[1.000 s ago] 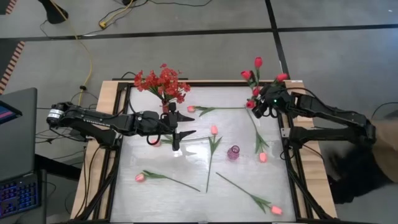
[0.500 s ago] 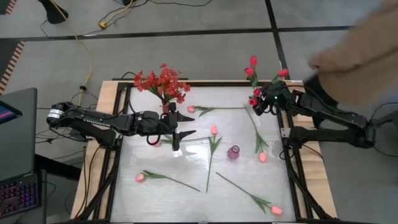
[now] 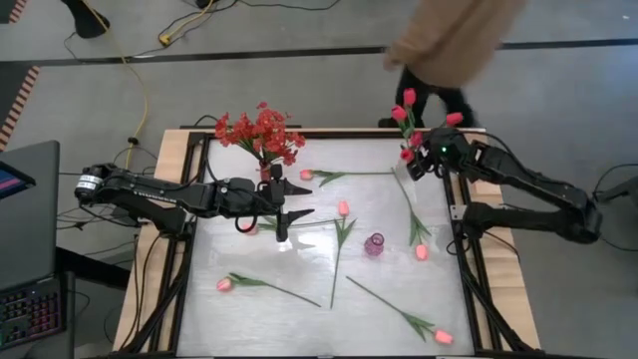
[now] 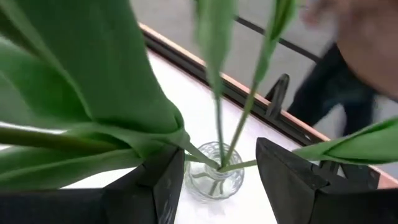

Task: Sort flowers into vase by color
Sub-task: Put the red tulip into the transparent flower vase, then put the pink tulip into the purple flower vase

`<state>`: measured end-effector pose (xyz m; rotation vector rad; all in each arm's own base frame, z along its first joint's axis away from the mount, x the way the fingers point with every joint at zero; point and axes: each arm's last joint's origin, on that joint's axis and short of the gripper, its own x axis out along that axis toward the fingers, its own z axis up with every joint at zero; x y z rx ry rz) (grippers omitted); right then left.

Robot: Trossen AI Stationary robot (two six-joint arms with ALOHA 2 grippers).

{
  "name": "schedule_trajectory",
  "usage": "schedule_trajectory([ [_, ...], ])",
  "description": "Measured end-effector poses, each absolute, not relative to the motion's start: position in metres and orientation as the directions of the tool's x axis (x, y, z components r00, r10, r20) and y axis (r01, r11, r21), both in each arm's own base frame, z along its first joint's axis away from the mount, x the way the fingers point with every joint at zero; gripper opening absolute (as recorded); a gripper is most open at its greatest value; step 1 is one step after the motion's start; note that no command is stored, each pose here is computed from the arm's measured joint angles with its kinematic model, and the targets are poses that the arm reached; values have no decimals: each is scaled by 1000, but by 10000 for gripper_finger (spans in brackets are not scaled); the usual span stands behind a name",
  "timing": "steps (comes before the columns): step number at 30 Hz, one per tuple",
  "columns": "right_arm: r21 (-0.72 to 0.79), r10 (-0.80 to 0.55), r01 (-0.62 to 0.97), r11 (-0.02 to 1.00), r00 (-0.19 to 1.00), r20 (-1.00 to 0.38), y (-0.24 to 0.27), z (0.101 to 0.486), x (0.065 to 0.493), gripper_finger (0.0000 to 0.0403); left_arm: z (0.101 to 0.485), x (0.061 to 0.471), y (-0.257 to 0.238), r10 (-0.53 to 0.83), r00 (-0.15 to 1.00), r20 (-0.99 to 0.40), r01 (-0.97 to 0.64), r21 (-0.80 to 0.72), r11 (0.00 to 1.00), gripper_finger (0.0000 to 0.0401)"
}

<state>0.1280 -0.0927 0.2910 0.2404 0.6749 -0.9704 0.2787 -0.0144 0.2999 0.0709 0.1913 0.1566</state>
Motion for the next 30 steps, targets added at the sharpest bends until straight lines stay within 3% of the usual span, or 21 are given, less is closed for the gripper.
schedule_trajectory([
  [6, -35, -679, 865, 501, 368, -635, -99, 291, 123, 226, 300, 279, -14, 162, 970, -184, -148, 85, 985, 212],
  [13, 56, -612, 850, 524, 421, -670, -105, 289, 118, 226, 300, 279, -14, 162, 969, -184, -149, 85, 985, 212],
  [21, 65, -597, 869, 491, 390, -701, -105, 306, 108, 226, 300, 279, -14, 162, 969, -184, -149, 85, 985, 212],
  [30, 162, -480, 825, 542, 462, -745, -96, 318, 104, 226, 298, 278, -16, 137, 969, -206, -125, 67, 990, 212],
])
